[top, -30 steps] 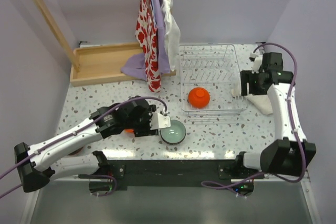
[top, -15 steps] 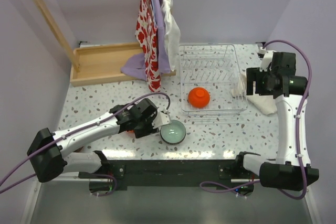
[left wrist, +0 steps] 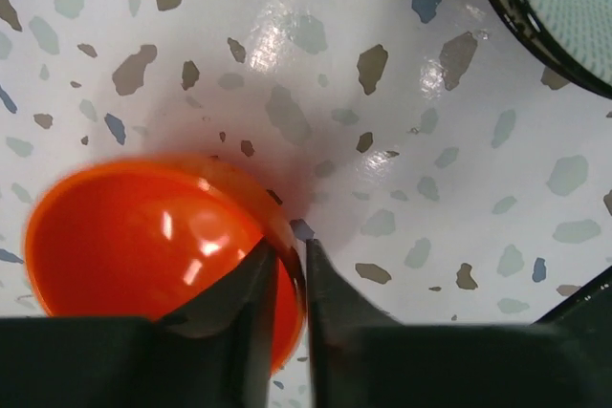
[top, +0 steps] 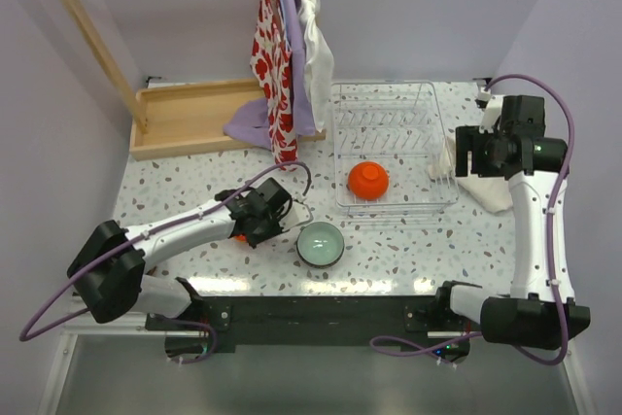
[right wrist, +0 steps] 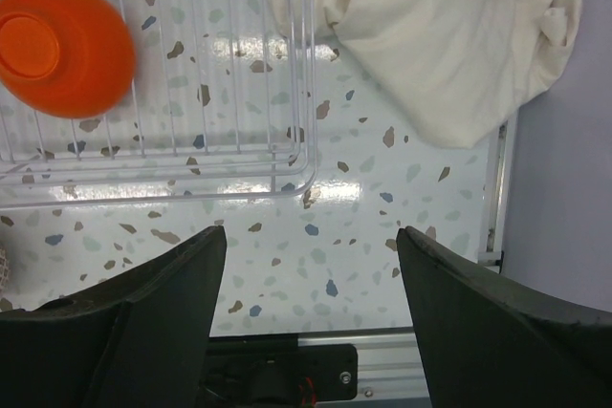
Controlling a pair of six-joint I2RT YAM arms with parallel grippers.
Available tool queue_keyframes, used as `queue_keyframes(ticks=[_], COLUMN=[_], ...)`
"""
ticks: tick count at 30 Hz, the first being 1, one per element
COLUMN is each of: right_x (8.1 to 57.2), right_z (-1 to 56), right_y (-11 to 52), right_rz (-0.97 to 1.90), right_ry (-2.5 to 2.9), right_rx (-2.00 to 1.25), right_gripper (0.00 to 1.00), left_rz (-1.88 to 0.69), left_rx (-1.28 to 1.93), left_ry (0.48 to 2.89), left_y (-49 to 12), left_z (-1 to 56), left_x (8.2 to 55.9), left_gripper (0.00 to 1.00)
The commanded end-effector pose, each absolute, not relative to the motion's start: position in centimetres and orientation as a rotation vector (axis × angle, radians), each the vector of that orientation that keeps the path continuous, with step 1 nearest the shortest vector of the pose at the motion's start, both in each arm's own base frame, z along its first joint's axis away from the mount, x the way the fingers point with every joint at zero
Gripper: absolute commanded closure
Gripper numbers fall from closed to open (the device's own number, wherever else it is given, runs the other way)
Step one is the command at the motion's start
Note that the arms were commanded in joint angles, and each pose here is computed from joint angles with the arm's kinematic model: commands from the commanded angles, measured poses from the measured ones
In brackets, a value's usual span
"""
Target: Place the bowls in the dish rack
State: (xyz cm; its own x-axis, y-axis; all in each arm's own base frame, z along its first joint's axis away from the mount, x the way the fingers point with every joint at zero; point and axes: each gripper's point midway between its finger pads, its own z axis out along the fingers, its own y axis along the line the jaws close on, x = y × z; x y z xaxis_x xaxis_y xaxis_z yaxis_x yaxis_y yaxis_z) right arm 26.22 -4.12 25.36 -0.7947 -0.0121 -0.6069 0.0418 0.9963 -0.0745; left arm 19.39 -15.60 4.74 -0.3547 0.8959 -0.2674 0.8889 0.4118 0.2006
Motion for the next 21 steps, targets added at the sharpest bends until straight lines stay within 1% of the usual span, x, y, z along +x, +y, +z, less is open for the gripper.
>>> queue_keyframes(ticks=[1, 2, 3, 8, 10, 13, 14, 16, 17, 19, 20, 21], right_x=[26.3, 26.1, 26.1, 25.5, 25.3, 25.1, 25.0, 24.7, 24.7, 24.4, 24.4, 24.3], right_z=[26.7, 26.8, 26.8, 26.2, 26.4, 26.9, 27.0, 27.0, 26.9, 26.6, 26.7, 26.5], right_y=[-4.1, -4.0, -4.1, -3.6, -3.3, -2.8, -2.6, -1.9, -1.6, -0.7, -0.3, 0.2], right_rz=[-0.114, -0.115, -0.118, -0.087, -0.067, -0.037, -0.024, 0.024, 0.047, 0.12, 0.149, 0.19], right_ry=[2.447, 2.439, 2.438, 2.445, 2.443, 2.434, 2.435, 2.434, 2.439, 2.439, 2.43, 2.428], right_rx=[0.023, 0.019, 0.02, 0.011, 0.006, -0.006, -0.006, 0.004, 0.008, 0.022, 0.02, 0.021], right_gripper=[0.25, 0.25, 0.25, 0.27, 0.27, 0.27, 0.27, 0.27, 0.27, 0.28, 0.29, 0.29], left_rz=[-0.009, -0.011, -0.005, -0.068, -0.089, -0.218, -0.308, -0.412, -0.497, -0.585, -0.676, -0.703], left_rx=[1.532, 1.543, 1.552, 1.606, 1.606, 1.695, 1.743, 1.81, 1.855, 1.943, 1.997, 2.016], left_ry=[2.309, 2.305, 2.307, 2.248, 2.213, 2.126, 2.061, 1.967, 1.879, 1.776, 1.661, 1.611], left_y=[-16.1, -16.1, -15.9, -16.2, -16.7, -18.0, -18.9, -20.2, -21.4, -23.6, -25.1, -26.4], left_z=[5.3, 5.5, 5.9, 8.6, 11.1, 15.0, 17.0, 18.7, 20.3, 21.1, 22.6, 23.1], left_x=[19.6, 19.5, 19.4, 18.8, 18.9, 17.8, 17.1, 16.1, 15.3, 13.9, 12.9, 12.4], left_gripper=[0.94, 0.98, 1.0, 1.0, 1.0, 1.0, 1.0, 1.0, 1.0, 1.0, 1.0, 1.0])
